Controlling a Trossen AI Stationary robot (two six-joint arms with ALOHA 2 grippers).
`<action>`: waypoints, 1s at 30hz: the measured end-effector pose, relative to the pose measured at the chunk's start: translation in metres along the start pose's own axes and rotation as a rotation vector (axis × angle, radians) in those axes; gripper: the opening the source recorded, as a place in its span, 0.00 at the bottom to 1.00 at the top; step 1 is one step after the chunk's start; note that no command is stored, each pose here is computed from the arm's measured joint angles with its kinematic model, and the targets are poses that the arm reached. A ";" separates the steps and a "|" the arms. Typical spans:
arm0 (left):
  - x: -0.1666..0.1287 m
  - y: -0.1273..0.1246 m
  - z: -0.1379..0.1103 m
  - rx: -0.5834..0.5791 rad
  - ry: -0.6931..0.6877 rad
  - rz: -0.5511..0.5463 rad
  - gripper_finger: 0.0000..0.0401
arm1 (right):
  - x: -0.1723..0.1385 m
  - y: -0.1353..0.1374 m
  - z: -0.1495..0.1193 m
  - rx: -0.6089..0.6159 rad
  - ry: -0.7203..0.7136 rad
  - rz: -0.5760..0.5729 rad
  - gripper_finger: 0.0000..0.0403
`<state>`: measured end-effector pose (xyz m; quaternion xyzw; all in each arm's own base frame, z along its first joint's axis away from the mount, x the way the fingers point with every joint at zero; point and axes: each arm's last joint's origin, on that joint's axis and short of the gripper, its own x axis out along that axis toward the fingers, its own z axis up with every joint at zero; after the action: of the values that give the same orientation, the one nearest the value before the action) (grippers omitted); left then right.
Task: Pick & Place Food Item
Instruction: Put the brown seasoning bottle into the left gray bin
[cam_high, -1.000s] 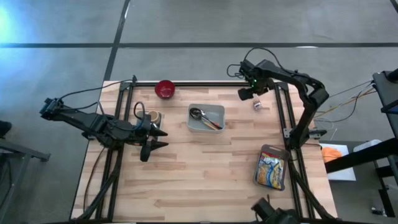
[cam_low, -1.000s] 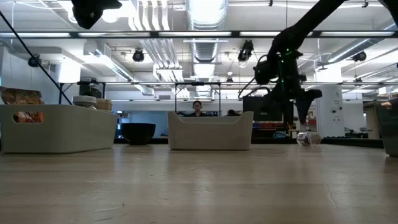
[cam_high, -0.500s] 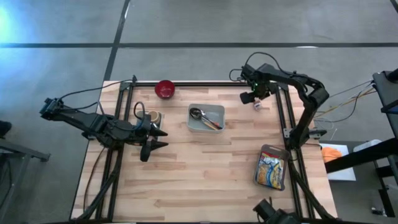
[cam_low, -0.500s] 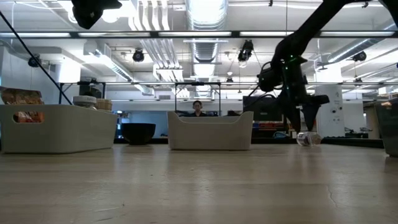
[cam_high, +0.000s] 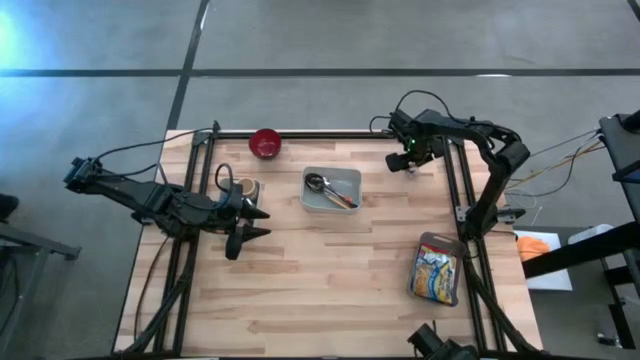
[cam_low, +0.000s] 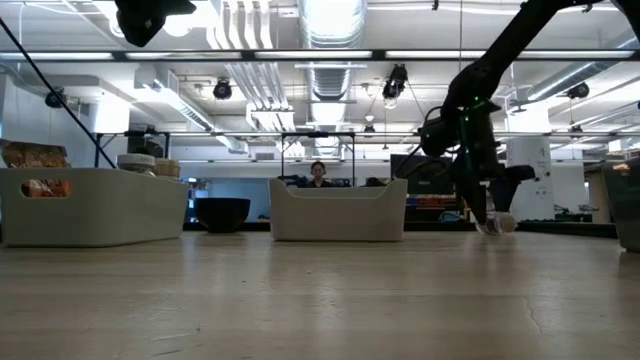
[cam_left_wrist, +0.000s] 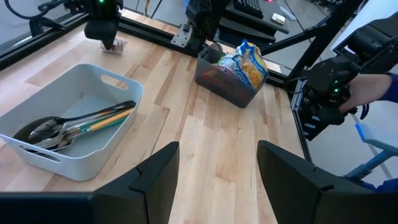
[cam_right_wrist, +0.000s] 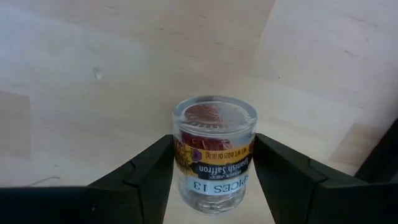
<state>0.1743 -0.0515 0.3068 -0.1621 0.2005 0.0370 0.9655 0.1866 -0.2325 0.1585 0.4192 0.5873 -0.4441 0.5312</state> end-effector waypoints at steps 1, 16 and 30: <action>0.000 0.000 0.000 0.000 0.000 0.000 0.55 | 0.000 0.000 0.000 -0.004 0.000 0.000 0.51; 0.000 0.000 0.000 0.000 0.000 0.000 0.55 | 0.007 0.000 -0.003 0.001 0.008 0.019 0.51; 0.000 0.000 0.000 0.000 -0.001 0.000 0.55 | 0.016 0.004 -0.003 0.004 -0.016 0.065 0.46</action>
<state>0.1743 -0.0515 0.3069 -0.1624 0.2000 0.0371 0.9655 0.1883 -0.2285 0.1427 0.4358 0.5681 -0.4311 0.5490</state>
